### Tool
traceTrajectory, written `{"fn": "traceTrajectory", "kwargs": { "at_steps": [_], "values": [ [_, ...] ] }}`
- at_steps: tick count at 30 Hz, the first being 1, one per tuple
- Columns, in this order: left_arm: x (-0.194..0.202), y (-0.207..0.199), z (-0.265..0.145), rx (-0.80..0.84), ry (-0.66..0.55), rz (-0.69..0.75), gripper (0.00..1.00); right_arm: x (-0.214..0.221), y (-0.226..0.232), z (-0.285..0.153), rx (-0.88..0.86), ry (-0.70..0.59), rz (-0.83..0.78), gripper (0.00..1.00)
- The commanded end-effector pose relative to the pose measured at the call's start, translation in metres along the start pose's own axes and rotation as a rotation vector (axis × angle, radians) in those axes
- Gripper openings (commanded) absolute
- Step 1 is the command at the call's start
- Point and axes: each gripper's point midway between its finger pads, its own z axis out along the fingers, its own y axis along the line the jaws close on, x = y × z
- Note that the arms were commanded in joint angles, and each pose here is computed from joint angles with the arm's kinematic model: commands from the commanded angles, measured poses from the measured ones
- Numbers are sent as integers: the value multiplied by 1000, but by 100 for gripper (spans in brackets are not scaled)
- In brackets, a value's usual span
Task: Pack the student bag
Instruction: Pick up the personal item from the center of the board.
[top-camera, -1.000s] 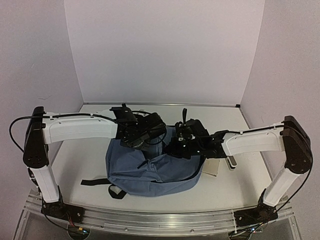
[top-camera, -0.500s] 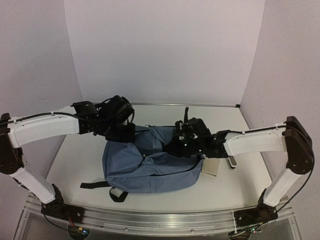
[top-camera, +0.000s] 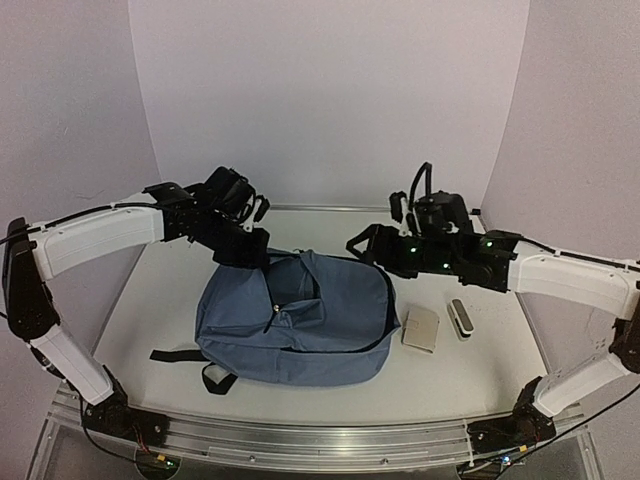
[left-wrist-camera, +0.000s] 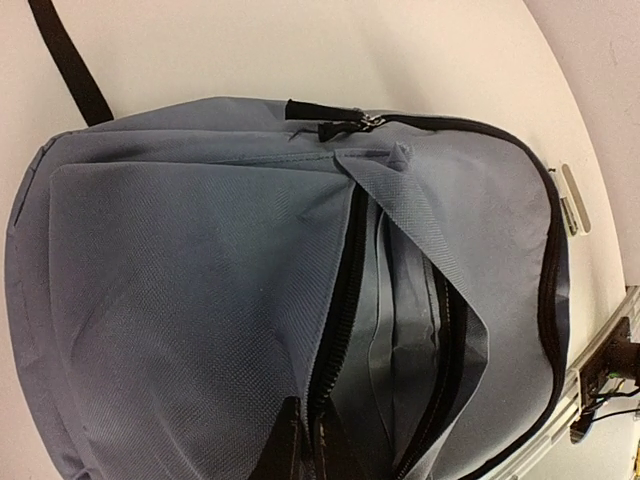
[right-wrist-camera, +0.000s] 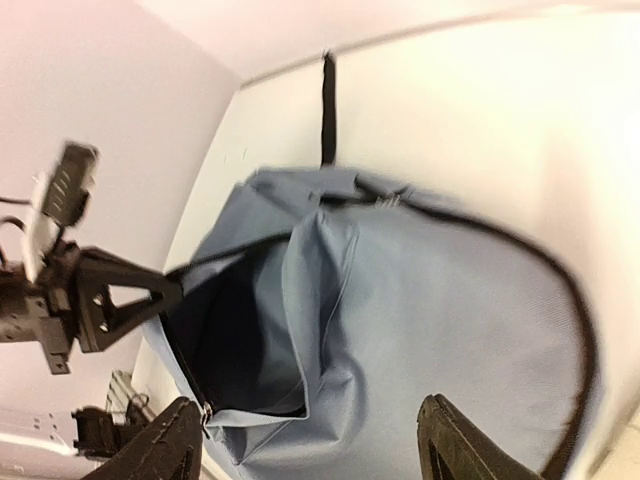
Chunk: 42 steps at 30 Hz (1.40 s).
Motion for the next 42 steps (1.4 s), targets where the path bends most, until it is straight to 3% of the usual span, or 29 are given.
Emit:
{"fn": "traceTrajectory", "kwargs": {
  "at_steps": [1,5,10,15,22,42],
  "values": [
    [-34,-19,-13,163,-31,51,0,-23,-67,-22,194,-49,52,74],
    [-43,-20,-17,239,-39,95,0,-5,-125,-29,288,-14,145,74],
    [-45,-13,-24,310,-111,147,0,33,-190,-33,402,54,239,66],
    [-45,-7,-37,390,-185,164,0,66,-221,-35,428,104,339,62],
    [-43,-1,-40,451,-177,143,0,100,-246,-32,493,161,385,55],
    [-39,0,-31,456,-146,138,0,126,-278,-20,587,214,364,35]
  ]
}}
